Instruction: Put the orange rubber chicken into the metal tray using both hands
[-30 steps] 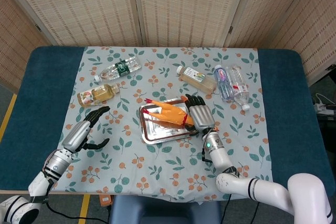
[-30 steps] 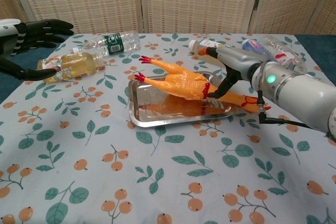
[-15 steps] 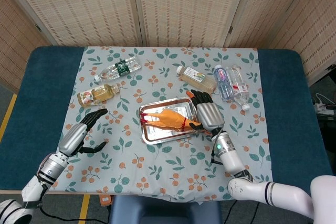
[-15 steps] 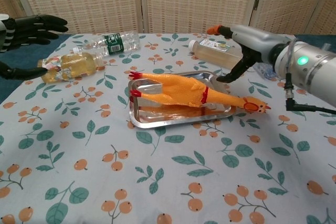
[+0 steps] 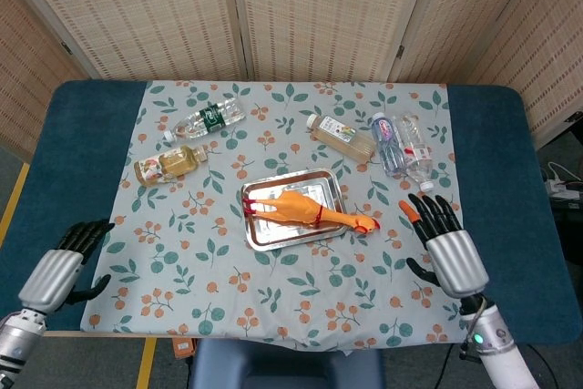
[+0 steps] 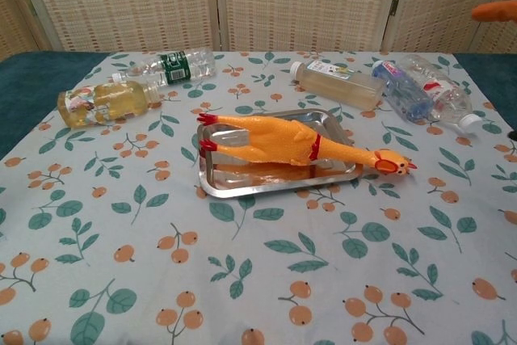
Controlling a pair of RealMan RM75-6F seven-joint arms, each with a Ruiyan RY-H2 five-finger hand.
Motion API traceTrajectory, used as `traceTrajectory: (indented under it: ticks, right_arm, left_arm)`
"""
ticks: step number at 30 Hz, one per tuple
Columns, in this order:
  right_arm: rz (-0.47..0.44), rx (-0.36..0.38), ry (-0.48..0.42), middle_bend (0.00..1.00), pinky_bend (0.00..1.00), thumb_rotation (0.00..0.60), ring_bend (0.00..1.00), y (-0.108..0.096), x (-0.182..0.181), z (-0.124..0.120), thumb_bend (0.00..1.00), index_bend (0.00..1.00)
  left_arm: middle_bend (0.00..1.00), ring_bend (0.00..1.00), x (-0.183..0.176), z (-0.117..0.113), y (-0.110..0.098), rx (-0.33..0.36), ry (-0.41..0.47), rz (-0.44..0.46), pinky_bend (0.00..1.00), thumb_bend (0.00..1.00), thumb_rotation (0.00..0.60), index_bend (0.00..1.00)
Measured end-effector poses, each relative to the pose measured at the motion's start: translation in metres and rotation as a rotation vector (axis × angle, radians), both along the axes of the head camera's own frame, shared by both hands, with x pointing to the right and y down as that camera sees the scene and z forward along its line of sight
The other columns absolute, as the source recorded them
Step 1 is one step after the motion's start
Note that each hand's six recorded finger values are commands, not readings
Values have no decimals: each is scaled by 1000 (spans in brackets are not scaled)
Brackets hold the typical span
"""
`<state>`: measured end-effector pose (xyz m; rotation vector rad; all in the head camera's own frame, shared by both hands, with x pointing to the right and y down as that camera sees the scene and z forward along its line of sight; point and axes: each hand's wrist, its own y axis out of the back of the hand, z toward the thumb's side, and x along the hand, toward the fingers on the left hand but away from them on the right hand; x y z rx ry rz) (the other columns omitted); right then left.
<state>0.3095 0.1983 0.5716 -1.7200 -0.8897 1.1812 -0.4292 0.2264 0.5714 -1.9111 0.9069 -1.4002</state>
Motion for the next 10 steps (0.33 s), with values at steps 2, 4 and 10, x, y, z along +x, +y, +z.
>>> traceTrajectory:
  ticks: [2, 4, 10]
  right_arm:
    - [44, 33, 33, 0, 0, 600, 0, 19, 25, -10, 175, 0]
    - [83, 60, 76, 0, 0, 600, 0, 35, 51, -18, 175, 0]
    - [108, 62, 140, 0, 0, 600, 0, 51, 81, -31, 175, 0]
  left_arm:
    - [0, 0, -14, -10, 9, 68, -50, -36, 0, 379, 600, 0]
    - [0, 0, -30, -21, 21, 134, -99, -76, 0, 380, 600, 0]
    - [0, 0, -45, -33, 43, 190, -145, -88, 0, 380, 600, 0]
